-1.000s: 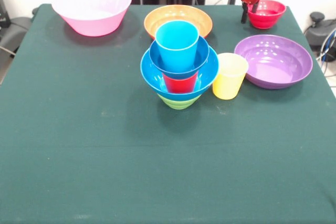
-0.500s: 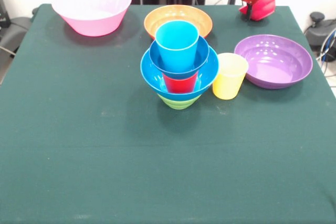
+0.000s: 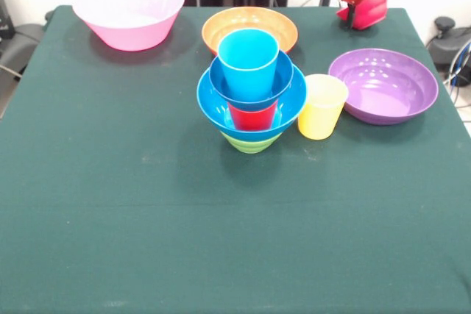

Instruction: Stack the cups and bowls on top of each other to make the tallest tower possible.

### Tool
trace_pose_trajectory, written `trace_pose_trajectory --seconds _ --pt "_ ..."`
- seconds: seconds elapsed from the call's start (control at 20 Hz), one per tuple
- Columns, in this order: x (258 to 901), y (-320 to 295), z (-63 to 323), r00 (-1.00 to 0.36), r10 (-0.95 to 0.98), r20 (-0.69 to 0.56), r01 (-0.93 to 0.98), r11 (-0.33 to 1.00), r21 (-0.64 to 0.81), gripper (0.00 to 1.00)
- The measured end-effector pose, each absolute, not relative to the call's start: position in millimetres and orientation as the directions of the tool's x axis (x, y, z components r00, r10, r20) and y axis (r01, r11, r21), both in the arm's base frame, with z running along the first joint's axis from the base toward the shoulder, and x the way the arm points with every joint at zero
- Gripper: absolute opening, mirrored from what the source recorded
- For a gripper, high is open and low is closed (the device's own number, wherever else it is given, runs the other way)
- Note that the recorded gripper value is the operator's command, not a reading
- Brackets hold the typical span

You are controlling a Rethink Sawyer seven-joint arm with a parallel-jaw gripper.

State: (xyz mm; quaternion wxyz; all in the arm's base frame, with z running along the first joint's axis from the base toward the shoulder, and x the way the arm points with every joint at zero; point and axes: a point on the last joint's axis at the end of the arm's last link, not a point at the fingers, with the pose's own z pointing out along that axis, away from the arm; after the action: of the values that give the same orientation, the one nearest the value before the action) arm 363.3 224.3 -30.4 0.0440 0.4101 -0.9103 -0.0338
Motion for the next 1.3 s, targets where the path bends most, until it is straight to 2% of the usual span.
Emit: trace_pose_trajectory --seconds 0.3,0.7,1.3 --pt "374 223 -17 -0.663 -0.748 0.037 -0.744 0.663 0.077 0.0" --pt "412 196 44 -0.695 -0.717 0.049 -0.718 0.696 -0.003 0.0" --pt "447 157 112 -0.753 -0.657 0.04 -0.658 0.748 -0.086 0.0"
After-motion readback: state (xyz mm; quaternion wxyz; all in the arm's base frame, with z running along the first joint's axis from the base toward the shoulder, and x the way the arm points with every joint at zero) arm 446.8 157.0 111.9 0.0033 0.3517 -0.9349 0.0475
